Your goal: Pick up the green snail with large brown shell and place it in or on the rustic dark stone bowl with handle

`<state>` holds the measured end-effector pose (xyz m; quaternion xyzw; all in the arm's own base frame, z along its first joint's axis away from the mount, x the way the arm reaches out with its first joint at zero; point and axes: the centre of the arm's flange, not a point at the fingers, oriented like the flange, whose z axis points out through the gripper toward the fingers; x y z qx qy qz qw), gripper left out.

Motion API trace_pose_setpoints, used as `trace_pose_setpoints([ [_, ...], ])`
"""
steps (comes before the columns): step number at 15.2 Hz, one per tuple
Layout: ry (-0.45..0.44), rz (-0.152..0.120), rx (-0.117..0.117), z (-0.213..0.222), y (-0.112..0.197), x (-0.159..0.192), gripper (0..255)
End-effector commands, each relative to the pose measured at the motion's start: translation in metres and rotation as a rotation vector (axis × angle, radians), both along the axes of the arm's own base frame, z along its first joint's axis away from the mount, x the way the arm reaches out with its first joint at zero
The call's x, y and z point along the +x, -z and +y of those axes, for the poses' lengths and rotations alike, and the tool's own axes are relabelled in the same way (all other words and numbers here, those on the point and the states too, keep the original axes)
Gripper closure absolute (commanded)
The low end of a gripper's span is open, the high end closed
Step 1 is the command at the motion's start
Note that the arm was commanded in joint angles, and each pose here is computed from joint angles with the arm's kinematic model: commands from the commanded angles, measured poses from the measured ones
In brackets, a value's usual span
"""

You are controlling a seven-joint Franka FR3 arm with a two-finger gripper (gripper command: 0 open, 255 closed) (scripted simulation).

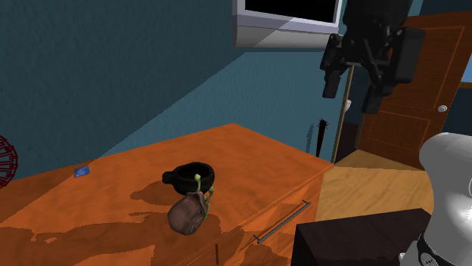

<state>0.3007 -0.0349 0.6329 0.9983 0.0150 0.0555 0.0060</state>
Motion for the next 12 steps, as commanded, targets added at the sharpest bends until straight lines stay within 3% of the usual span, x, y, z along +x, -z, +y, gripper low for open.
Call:
trace_pose_setpoints([
  [1,0.0,0.0,0.0,0.0,0.0,0.0,0],
  [12,-0.038,0.024,-0.068,-0.07,0.087,0.088,0],
])
